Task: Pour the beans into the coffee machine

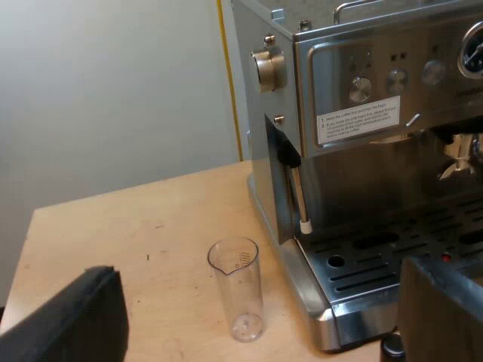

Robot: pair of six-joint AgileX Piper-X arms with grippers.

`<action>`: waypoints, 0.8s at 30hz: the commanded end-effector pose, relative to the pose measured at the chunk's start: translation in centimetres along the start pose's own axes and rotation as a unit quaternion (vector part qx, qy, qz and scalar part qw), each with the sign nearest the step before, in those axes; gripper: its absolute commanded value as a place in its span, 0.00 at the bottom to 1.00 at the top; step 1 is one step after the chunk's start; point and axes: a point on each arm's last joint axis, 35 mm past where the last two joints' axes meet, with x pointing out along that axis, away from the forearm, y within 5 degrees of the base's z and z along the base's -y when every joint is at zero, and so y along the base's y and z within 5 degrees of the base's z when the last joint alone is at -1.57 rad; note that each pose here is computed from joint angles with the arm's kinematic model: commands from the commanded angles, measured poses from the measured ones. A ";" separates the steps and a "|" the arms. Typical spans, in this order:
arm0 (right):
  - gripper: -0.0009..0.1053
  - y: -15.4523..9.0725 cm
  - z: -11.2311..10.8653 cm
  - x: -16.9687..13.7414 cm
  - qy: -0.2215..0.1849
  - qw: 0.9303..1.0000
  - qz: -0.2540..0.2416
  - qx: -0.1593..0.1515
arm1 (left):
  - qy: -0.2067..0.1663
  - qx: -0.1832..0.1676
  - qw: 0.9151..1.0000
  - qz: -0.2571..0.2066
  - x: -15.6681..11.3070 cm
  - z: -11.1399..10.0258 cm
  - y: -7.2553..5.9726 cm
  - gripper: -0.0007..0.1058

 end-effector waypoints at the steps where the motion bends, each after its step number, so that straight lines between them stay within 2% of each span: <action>1: 0.61 0.1 -0.2 -0.3 -0.002 1.000 0.001 -0.001 | 0.001 -0.021 1.000 0.003 0.1 0.3 0.0 0.78; 3: 0.61 0.2 -0.6 -0.4 0.015 1.000 0.006 0.001 | 0.003 -0.034 0.999 0.003 0.1 0.3 0.0 0.78; 6: 0.61 0.4 -1.1 -0.5 0.041 0.999 0.013 0.008 | 0.009 -0.037 0.999 0.005 0.1 0.1 0.0 0.78; 17: 0.61 0.7 -2.8 1.3 0.069 0.997 0.033 0.022 | 0.028 -0.034 0.999 0.010 0.3 -0.5 0.2 0.78; 24: 0.61 1.3 -5.2 3.6 0.096 0.993 0.064 0.031 | 0.057 -0.039 0.998 0.013 1.7 -2.0 0.5 0.78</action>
